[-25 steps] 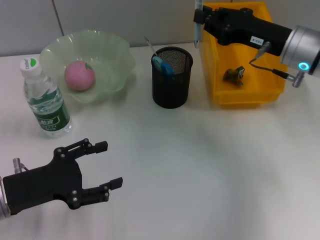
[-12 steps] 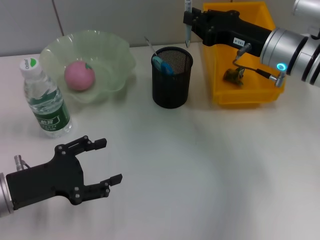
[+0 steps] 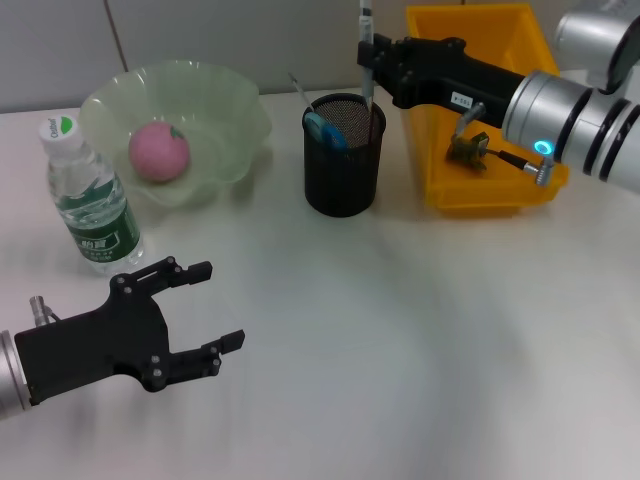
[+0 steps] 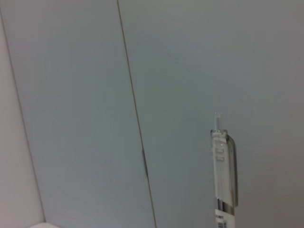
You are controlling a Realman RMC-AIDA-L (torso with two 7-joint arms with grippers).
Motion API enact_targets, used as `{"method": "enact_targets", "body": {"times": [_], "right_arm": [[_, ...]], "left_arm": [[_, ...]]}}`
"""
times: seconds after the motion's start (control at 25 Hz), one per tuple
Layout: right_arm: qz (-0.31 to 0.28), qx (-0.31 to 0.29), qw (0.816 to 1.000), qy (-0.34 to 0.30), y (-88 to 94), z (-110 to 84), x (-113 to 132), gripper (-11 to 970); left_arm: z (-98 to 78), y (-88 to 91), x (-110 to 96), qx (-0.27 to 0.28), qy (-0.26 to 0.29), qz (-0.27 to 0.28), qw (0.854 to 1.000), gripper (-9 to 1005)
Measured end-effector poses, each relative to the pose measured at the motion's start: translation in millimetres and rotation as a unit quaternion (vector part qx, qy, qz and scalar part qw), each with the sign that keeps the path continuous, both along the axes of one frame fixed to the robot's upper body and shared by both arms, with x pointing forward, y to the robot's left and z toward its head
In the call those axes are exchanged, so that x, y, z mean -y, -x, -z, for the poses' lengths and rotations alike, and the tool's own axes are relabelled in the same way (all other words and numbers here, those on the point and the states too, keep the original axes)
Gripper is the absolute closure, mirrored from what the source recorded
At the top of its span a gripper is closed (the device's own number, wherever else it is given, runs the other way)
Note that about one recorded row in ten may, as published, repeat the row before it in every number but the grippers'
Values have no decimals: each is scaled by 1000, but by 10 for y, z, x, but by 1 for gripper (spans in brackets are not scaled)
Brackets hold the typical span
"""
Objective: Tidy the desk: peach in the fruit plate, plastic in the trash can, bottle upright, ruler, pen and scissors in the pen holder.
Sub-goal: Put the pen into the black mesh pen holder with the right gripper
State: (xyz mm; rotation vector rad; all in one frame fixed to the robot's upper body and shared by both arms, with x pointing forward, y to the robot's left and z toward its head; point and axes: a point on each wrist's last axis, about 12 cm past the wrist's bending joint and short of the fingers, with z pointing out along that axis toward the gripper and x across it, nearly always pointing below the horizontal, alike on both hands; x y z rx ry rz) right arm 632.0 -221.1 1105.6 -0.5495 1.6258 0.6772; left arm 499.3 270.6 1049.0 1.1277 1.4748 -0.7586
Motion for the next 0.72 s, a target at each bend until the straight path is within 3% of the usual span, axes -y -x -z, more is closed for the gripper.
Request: {"method": "enact_targets", "body": {"times": [0.72], "right_arm": [[15, 9, 999, 36, -52, 128, -198, 834]], "left_arm": [[14, 9, 7, -7, 15, -12, 1000, 169]]}}
